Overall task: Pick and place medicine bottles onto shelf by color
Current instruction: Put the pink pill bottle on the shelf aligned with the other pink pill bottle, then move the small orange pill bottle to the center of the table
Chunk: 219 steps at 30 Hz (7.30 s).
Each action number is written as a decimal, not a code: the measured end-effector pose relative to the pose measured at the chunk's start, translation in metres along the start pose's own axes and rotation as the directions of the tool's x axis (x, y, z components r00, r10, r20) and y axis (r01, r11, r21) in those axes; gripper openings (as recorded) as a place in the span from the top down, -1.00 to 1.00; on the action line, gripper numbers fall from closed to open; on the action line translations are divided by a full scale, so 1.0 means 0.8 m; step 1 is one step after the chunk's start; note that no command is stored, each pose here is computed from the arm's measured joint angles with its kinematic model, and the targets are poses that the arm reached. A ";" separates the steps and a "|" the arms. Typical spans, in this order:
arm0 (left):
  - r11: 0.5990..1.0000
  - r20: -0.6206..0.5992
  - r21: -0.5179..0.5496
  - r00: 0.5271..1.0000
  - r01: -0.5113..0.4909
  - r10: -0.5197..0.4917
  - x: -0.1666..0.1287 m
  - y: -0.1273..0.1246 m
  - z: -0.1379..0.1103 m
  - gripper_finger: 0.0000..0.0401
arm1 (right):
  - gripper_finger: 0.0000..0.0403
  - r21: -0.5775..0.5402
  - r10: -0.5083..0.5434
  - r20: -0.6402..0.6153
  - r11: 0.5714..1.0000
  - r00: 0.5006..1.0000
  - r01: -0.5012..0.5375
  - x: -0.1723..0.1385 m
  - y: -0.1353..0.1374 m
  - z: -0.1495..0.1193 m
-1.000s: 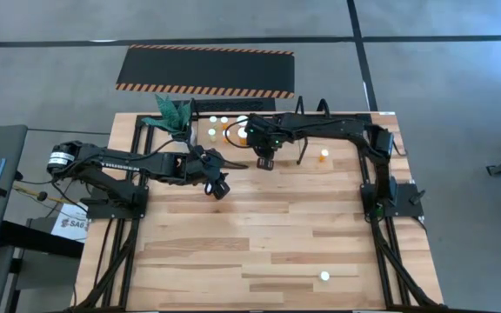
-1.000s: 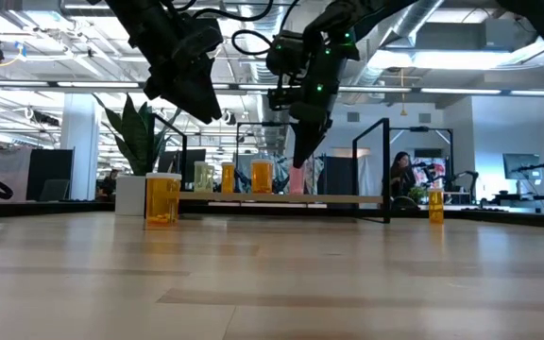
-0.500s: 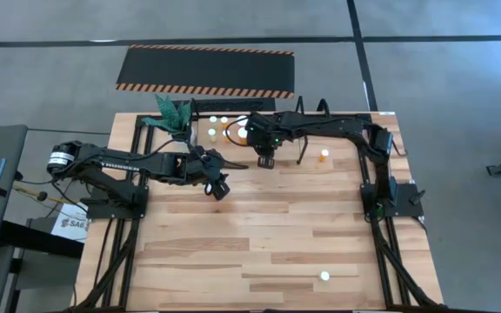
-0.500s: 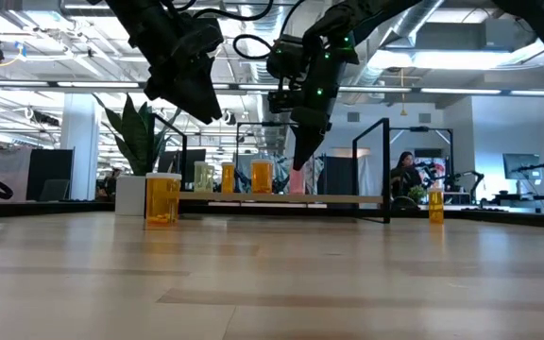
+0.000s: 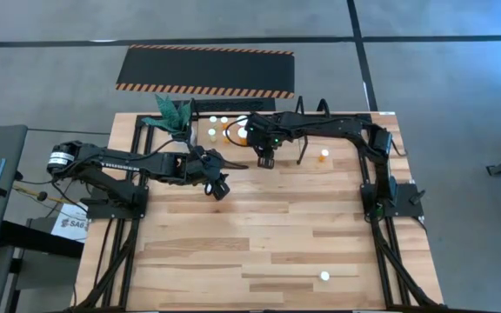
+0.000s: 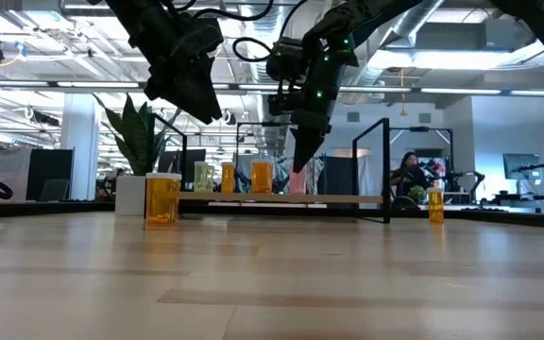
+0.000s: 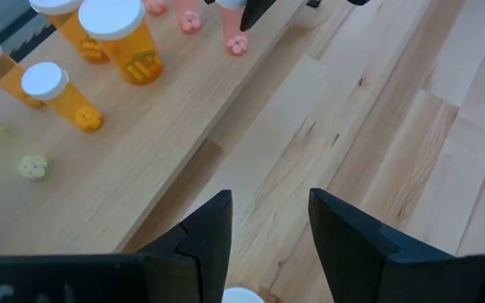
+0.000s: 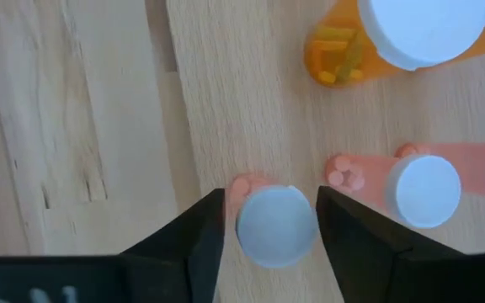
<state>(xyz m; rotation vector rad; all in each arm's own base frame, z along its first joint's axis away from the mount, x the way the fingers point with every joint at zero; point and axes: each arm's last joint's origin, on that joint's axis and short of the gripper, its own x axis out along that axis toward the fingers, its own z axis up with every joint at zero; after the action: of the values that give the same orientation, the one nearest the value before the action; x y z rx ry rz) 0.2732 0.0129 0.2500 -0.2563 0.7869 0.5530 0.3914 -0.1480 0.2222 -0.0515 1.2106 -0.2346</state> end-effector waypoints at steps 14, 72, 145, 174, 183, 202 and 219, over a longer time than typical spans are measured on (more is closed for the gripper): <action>1.000 0.000 -0.001 1.000 0.000 0.000 0.000 0.000 0.000 0.27 | -0.19 -0.005 -0.001 -0.022 1.000 1.000 0.001 -0.035 0.003 -0.008; 0.998 0.028 0.042 0.999 -0.041 0.040 0.000 0.001 0.002 0.27 | -0.19 0.652 -0.048 -0.265 0.727 0.963 0.215 -0.086 -0.059 -0.242; 0.997 0.009 0.059 0.999 -0.050 0.049 0.000 0.002 -0.001 0.27 | -0.02 0.350 0.041 -0.359 0.932 0.932 0.093 -0.012 -0.038 -0.296; 0.996 0.001 0.071 0.999 -0.053 0.053 0.000 0.003 -0.002 0.27 | 0.31 0.431 0.036 -0.356 0.893 0.934 0.130 -0.004 -0.034 -0.304; 0.996 0.001 0.070 0.999 -0.052 0.052 0.000 0.003 -0.002 0.27 | 0.35 0.435 0.031 -0.349 0.890 0.937 0.133 -0.012 -0.040 -0.294; 0.998 0.089 0.052 0.996 -0.023 0.018 0.000 -0.002 0.009 0.27 | 0.35 0.420 -0.346 -0.410 0.750 0.844 0.511 -0.113 -0.095 -0.264; 0.966 0.510 0.167 0.822 0.195 -0.254 -0.020 -0.028 0.063 0.27 | 0.35 0.523 -0.390 0.536 0.850 0.749 0.068 -0.274 -0.035 -0.205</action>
<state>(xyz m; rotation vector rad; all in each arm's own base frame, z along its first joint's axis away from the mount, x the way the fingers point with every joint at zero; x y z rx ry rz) 0.3063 0.0094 0.2968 -0.0840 0.2384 0.3273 0.1619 -0.1161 0.3703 0.1403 0.4382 -0.6844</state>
